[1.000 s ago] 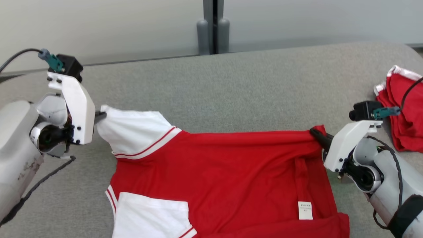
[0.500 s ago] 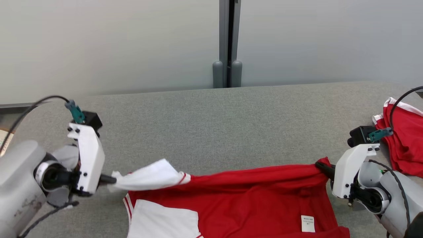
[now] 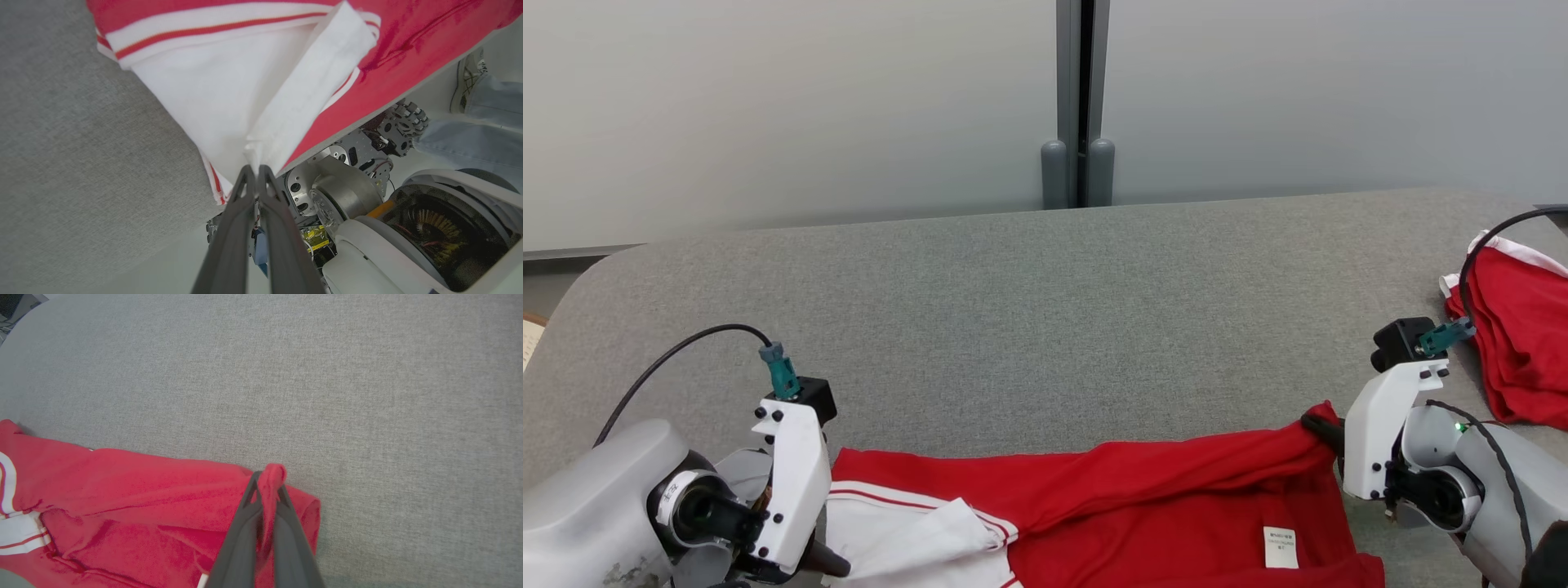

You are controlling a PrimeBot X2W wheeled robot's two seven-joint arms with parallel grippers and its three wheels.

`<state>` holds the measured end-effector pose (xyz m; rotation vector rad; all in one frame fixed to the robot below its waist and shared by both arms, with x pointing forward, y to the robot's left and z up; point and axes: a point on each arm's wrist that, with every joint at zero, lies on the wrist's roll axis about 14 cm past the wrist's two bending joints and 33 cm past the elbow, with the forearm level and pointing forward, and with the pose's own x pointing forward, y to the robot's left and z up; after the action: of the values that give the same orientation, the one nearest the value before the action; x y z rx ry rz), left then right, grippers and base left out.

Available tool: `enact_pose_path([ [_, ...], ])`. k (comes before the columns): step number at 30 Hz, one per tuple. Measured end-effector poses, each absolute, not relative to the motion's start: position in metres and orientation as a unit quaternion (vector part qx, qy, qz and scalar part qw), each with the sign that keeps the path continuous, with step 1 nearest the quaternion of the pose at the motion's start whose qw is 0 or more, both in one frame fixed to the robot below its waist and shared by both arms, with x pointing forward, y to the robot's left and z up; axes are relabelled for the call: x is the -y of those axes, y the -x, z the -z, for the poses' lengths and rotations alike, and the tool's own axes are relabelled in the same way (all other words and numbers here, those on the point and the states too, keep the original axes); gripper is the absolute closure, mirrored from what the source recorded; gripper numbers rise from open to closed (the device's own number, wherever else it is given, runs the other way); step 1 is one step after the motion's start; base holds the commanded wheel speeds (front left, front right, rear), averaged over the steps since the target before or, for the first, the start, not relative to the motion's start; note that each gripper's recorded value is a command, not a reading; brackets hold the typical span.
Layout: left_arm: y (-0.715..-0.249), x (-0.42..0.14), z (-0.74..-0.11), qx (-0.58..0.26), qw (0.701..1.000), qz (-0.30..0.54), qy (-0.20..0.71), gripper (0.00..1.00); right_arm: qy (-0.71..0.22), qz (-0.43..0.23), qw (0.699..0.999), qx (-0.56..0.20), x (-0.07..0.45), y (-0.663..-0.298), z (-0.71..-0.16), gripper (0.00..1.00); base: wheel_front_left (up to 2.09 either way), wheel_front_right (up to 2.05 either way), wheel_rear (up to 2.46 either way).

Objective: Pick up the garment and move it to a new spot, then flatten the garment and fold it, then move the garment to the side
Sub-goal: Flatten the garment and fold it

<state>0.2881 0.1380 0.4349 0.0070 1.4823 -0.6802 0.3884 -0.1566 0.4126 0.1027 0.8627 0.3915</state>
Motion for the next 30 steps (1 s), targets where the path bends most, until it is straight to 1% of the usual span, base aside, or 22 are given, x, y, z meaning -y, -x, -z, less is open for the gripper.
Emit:
enact_pose_path([
  [4, -0.277, -0.133, -0.435, -0.672, 0.672, 0.312, 0.005, 1.0, -0.047, -0.185, 0.887, -0.421, 0.164, -0.386, -0.413, 1.0, 0.0, 0.0, 0.0],
  [9, -0.262, -0.135, -0.427, -0.687, 0.657, 0.31, 0.006, 1.0, -0.039, -0.198, 0.868, -0.454, 0.164, -0.369, -0.409, 1.0, 0.0, 0.0, 0.0],
  [14, -0.252, -0.131, -0.422, -0.696, 0.646, 0.315, 0.01, 1.0, -0.04, -0.187, 0.856, -0.481, 0.179, -0.356, -0.404, 1.0, 0.0, 0.0, 0.0],
  [16, -0.248, -0.131, -0.42, -0.7, 0.641, 0.315, 0.015, 1.0, -0.043, -0.185, 0.846, -0.497, 0.181, -0.348, -0.398, 1.0, 0.0, 0.0, 0.0],
  [22, -0.243, -0.133, -0.412, -0.709, 0.635, 0.307, 0.019, 1.0, -0.056, -0.192, 0.821, -0.535, 0.176, -0.327, -0.382, 1.0, 0.0, 0.0, 0.0],
  [23, -0.243, -0.134, -0.411, -0.709, 0.636, 0.305, 0.02, 1.0, -0.056, -0.193, 0.817, -0.54, 0.175, -0.324, -0.38, 0.93, 0.0, 0.0, 0.0],
  [25, -0.244, -0.134, -0.41, -0.708, 0.637, 0.303, 0.021, 1.0, -0.057, -0.195, 0.815, -0.543, 0.174, -0.321, -0.378, 0.65, 0.0, 0.0, 0.0],
  [26, -0.244, -0.134, -0.41, -0.709, 0.637, 0.303, 0.022, 1.0, -0.058, -0.195, 0.812, -0.547, 0.174, -0.319, -0.377, 0.53, 0.0, 0.0, 0.0],
  [27, -0.244, -0.133, -0.409, -0.706, 0.639, 0.303, 0.024, 1.0, -0.061, -0.194, 0.808, -0.553, 0.174, -0.316, -0.375, 0.09, 0.0, 0.0, 0.0],
  [28, -0.244, -0.132, -0.409, -0.706, 0.64, 0.304, 0.025, 0.51, -0.063, -0.193, 0.805, -0.558, 0.175, -0.313, -0.374, 0.0, 0.0, 0.0, 0.0],
  [29, -0.245, -0.132, -0.409, -0.703, 0.643, 0.303, 0.024, 0.0, -0.063, -0.192, 0.803, -0.561, 0.175, -0.311, -0.373, 0.0, 0.0, 0.0, 0.0],
  [30, -0.245, -0.132, -0.409, -0.702, 0.644, 0.303, 0.024, 0.0, -0.066, -0.193, 0.803, -0.56, 0.174, -0.311, -0.374, 0.0, 0.0, 0.0, 0.0],
])
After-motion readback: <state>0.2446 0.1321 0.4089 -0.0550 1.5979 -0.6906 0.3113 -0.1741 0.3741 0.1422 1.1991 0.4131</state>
